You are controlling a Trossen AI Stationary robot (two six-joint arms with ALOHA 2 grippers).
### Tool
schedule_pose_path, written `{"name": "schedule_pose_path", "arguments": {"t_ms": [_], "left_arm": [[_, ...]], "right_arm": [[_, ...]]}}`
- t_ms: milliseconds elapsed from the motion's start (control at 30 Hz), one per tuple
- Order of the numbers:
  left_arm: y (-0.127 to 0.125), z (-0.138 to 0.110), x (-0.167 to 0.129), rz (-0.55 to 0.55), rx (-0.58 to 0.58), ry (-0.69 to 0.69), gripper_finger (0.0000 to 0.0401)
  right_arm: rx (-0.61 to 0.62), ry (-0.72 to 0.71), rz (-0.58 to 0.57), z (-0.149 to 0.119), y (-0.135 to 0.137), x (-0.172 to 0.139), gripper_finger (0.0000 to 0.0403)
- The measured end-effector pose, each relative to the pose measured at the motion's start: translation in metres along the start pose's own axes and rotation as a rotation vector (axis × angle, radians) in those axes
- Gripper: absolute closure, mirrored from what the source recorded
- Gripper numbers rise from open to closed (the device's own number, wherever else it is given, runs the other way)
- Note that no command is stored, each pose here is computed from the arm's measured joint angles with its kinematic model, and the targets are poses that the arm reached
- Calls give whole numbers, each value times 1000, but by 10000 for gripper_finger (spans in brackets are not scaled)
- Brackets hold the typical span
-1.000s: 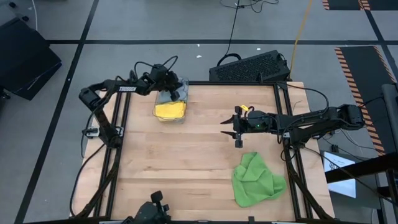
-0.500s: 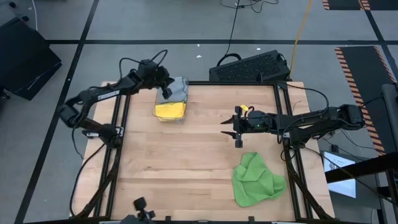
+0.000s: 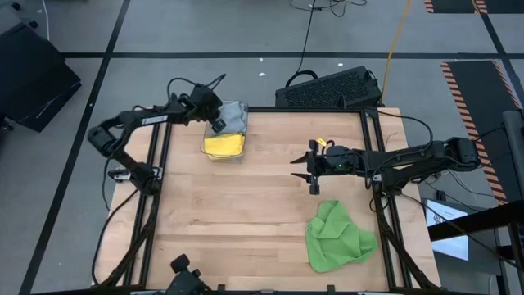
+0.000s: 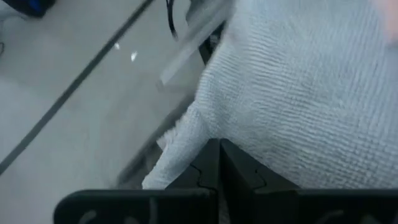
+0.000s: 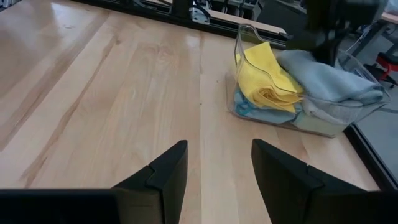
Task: Fold microfiber towels
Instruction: Fold the green towel on the table
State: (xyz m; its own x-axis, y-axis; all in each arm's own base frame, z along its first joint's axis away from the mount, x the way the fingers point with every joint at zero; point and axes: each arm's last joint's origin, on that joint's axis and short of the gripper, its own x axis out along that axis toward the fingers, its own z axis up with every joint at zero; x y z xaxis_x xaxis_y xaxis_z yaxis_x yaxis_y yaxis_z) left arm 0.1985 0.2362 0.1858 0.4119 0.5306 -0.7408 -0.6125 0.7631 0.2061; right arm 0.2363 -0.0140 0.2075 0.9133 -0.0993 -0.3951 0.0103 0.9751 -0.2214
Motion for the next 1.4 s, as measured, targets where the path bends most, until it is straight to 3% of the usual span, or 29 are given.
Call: {"name": "schedule_pose_path", "arguments": {"t_ms": [100, 233, 400, 533, 700, 900, 1133, 1400], "left_arm": [[-1, -2, 9, -6, 23, 17, 387], [-5, 13, -7, -3, 42, -55, 387], [-10, 28, -48, -3, 25, -151, 387], [-28, 36, -89, -48, 26, -253, 387], [-72, 41, -129, -186, 101, -371, 387], [-138, 37, -155, -304, 221, -430, 387], [-200, 28, -165, -345, 293, -490, 387], [-245, 15, -151, -420, 283, -449, 386]], "right_arm": [[9, 4, 1, 0, 0, 0, 234], [26, 24, 5, -2, 1, 0, 234], [98, 64, 39, -4, 8, -6, 234], [144, 82, 108, 0, 24, -18, 234], [221, 133, 205, 1, 47, -35, 234], [307, 246, 213, -7, 77, -46, 234], [315, 315, 245, -16, 107, -49, 202], [260, 406, 234, -32, 126, -39, 137]]}}
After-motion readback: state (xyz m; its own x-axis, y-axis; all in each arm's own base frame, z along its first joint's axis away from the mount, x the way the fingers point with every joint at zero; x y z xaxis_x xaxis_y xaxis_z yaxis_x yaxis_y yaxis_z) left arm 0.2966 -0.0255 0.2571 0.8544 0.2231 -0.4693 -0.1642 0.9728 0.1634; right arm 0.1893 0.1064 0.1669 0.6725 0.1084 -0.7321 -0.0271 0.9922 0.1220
